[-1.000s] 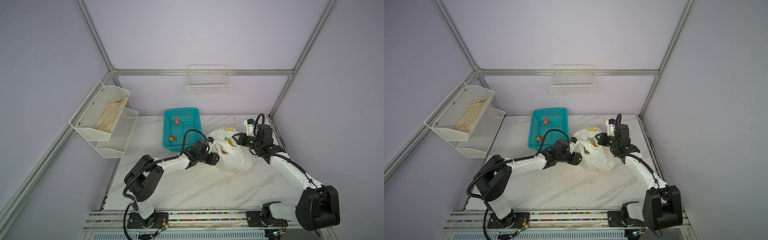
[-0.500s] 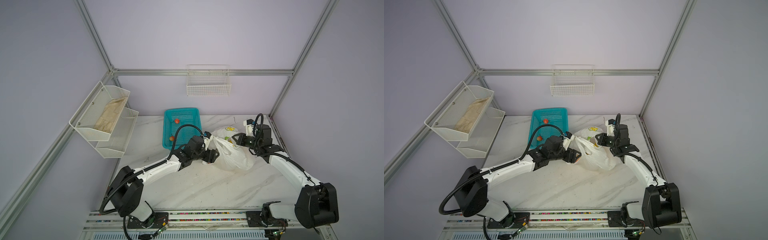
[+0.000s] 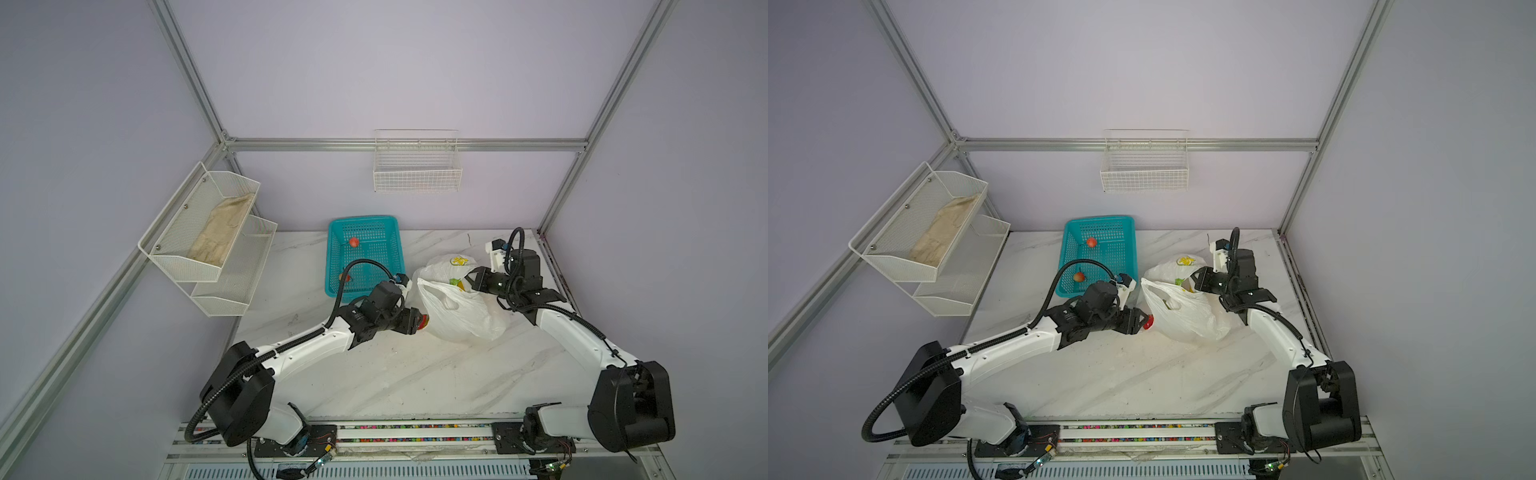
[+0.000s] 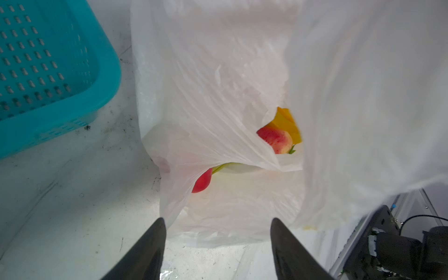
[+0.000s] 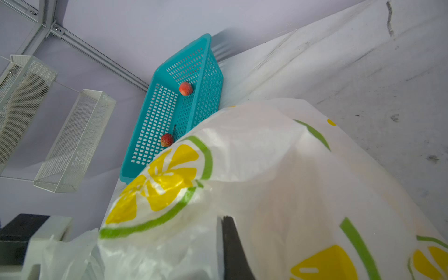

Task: Place the fake fruits into the plastic bag and tie a complex knot
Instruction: 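Open left gripper to drop the apple inside the bag, then grasp the bag's top edge with left gripper and lift it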

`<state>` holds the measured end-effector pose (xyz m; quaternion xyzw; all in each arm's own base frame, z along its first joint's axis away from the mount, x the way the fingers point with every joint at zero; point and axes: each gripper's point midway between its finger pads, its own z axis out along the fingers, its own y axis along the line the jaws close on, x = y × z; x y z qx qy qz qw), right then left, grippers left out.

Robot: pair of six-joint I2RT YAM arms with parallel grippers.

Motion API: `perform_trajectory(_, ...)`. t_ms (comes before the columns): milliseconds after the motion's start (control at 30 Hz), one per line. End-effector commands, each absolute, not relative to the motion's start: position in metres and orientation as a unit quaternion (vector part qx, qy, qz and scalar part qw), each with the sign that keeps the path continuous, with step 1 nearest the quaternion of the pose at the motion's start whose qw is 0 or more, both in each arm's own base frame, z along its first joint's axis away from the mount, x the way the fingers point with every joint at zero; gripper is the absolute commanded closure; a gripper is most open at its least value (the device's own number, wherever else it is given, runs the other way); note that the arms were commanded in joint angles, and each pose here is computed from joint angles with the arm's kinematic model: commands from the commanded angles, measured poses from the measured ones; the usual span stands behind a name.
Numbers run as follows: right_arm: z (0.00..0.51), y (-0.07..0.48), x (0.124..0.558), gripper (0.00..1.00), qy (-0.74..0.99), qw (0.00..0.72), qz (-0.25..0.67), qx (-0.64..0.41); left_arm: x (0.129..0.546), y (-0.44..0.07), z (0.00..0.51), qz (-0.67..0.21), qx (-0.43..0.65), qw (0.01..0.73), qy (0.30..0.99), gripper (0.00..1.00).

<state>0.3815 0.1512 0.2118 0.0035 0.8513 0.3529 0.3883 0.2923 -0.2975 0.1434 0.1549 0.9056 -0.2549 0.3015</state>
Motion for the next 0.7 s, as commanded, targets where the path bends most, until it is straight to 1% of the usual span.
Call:
perform_trajectory(0,0.23,0.149,0.384,0.94,0.839,0.416,0.35,-0.006,0.291,-0.294,0.123,-0.24,0.145,0.285,0.917,0.34)
perform_trajectory(167,0.23,0.15,0.384,0.94,0.839,0.415,0.353,-0.007,0.306,-0.297,0.112,-0.219,0.138,0.294,0.92,0.34)
perform_trajectory(300,0.231,0.149,0.383,0.94,0.839,0.415,0.352,-0.008,0.316,-0.298,0.102,-0.204,0.131,0.3,0.923,0.37)
perform_trajectory(400,0.23,0.149,0.382,0.94,0.839,0.415,0.351,-0.008,0.317,-0.302,0.094,-0.206,0.132,0.291,0.925,0.42)
perform_trajectory(433,0.229,0.149,0.382,0.94,0.84,0.414,0.351,-0.008,0.317,-0.303,0.092,-0.207,0.132,0.289,0.925,0.44)
perform_trajectory(533,0.228,0.149,0.382,0.94,0.84,0.413,0.351,-0.008,0.315,-0.309,0.092,-0.222,0.136,0.281,0.924,0.58)
perform_trajectory(600,0.231,0.149,0.382,0.94,0.839,0.417,0.35,-0.008,0.311,-0.313,0.098,-0.238,0.141,0.281,0.919,0.7)
perform_trajectory(667,0.235,0.148,0.384,0.94,0.837,0.421,0.35,-0.008,0.305,-0.322,0.114,-0.277,0.161,0.292,0.901,0.82)
